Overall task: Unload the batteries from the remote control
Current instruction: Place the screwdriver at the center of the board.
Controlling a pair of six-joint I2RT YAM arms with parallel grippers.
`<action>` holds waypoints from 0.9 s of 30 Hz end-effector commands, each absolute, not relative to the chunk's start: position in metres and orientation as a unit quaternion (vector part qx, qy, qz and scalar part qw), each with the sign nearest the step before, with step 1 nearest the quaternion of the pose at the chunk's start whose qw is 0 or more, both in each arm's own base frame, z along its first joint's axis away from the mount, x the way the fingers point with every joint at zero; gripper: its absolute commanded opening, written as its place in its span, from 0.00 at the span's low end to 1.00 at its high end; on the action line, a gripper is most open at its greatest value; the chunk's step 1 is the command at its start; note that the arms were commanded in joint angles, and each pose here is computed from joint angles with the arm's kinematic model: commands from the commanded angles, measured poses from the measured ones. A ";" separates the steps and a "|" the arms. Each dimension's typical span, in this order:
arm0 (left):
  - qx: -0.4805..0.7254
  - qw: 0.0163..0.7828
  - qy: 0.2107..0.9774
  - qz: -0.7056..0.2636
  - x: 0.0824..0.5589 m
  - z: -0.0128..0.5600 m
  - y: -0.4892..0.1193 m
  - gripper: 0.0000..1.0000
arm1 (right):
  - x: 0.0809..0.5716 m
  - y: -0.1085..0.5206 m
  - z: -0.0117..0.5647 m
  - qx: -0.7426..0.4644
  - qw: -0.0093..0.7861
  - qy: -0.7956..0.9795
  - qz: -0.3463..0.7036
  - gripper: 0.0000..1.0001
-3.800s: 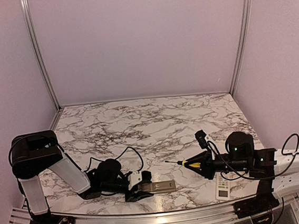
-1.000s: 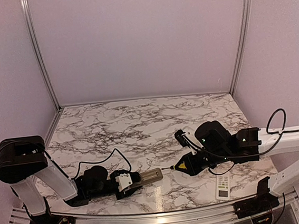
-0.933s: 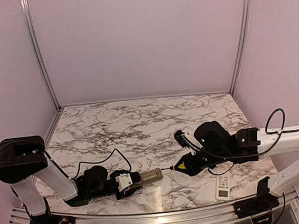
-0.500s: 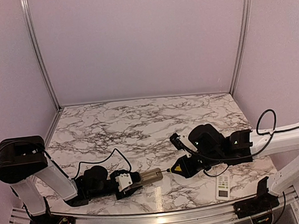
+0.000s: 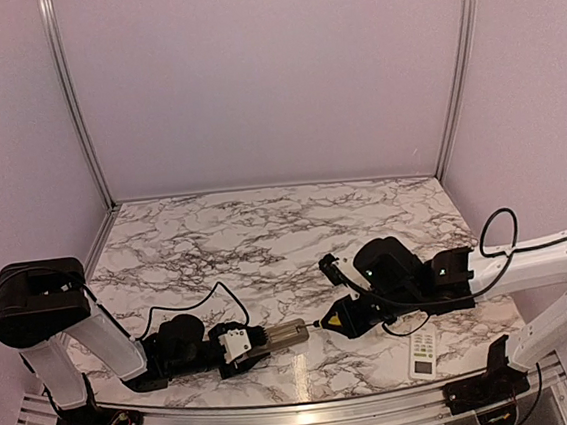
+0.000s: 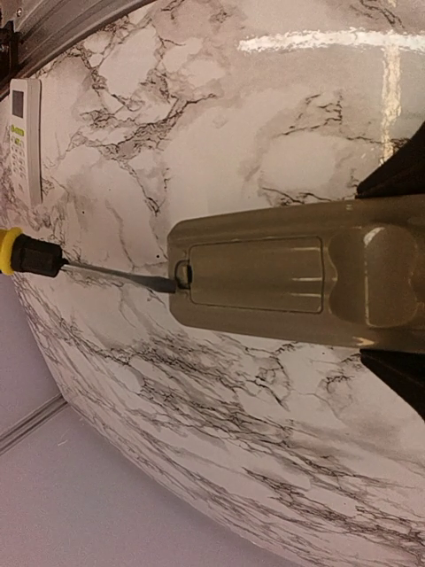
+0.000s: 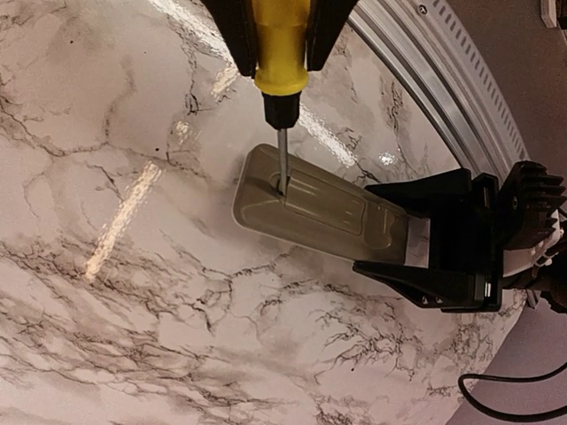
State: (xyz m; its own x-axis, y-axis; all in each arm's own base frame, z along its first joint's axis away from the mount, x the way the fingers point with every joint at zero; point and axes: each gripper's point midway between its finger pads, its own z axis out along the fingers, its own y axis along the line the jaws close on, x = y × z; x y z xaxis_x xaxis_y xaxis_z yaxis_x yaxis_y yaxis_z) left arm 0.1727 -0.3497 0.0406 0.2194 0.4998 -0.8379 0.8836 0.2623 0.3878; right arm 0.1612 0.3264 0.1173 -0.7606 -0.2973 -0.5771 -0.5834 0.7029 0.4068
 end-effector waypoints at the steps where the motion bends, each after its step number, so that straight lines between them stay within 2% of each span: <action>1: 0.576 0.539 0.584 -0.192 0.171 0.054 -0.355 0.00 | 0.161 0.332 0.121 -0.255 0.250 0.885 0.300 0.00; 7: 0.577 0.537 0.585 -0.190 0.171 0.053 -0.356 0.00 | 0.163 0.328 0.122 -0.251 0.256 0.886 0.294 0.00; 16: 0.577 0.537 0.586 -0.191 0.171 0.054 -0.356 0.00 | 0.213 0.275 0.095 -0.143 0.377 0.899 0.171 0.00; 22: 0.584 0.530 0.581 -0.201 0.167 0.052 -0.358 0.00 | 0.224 0.265 0.084 -0.123 0.423 0.884 0.160 0.00; 27: 0.584 0.530 0.581 -0.201 0.167 0.052 -0.358 0.00 | 0.228 0.256 0.063 -0.131 0.430 0.884 0.127 0.00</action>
State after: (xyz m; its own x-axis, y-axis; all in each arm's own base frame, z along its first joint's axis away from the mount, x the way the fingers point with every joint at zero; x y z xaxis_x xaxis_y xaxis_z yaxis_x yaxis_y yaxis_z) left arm 0.1686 -0.3502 0.0374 0.2189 0.5036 -0.8358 0.8933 0.2411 0.3792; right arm 0.2146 0.2564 0.0625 -0.6528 -0.1468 -0.7432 -0.3677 0.9191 0.1414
